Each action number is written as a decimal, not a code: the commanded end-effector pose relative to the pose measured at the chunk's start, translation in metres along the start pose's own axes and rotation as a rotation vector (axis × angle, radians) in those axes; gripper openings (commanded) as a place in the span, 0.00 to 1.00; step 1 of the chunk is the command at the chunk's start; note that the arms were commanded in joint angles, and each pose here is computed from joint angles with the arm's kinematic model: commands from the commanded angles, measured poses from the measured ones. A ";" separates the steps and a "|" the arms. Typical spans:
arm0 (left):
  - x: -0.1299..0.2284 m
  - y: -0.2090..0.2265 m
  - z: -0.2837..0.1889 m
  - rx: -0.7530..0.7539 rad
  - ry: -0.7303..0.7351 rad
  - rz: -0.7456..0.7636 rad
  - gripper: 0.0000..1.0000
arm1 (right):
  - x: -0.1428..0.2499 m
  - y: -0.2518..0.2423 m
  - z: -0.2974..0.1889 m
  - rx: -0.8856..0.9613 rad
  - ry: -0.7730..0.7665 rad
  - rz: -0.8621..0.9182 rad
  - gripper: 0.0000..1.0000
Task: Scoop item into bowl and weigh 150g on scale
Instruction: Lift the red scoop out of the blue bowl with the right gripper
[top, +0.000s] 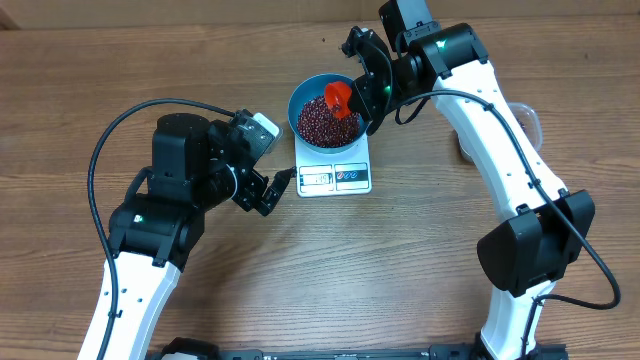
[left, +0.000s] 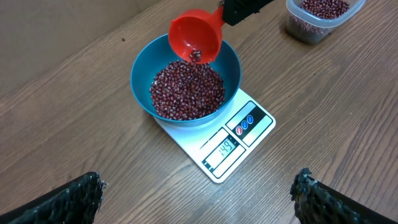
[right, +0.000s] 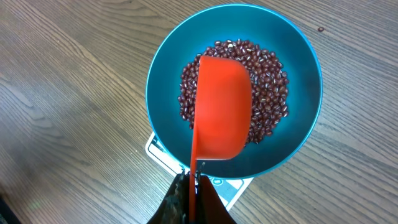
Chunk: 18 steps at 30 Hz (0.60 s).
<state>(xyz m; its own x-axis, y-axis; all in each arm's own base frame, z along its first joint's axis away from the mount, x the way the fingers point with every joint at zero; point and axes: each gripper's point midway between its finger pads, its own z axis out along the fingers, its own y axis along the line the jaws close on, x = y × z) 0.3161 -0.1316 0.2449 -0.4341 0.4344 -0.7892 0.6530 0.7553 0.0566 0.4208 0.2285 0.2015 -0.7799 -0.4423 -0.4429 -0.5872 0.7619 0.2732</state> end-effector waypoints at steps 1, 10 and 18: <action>0.000 0.000 0.001 0.009 -0.003 -0.018 1.00 | -0.017 0.010 -0.027 -0.003 -0.084 -0.028 0.04; 0.000 0.000 0.001 0.009 -0.003 -0.018 0.99 | -0.017 0.003 -0.026 0.059 -0.076 -0.031 0.04; 0.000 0.000 0.001 0.009 -0.003 -0.018 1.00 | -0.016 -0.001 -0.020 0.236 -0.045 -0.084 0.04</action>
<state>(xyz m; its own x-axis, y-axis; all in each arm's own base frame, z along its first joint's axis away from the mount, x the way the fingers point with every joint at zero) 0.3161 -0.1316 0.2449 -0.4341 0.4344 -0.7892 0.6530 0.7553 0.0566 0.4250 0.2275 0.1951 -0.7584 -0.4882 -0.4319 -0.5861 0.8007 0.1240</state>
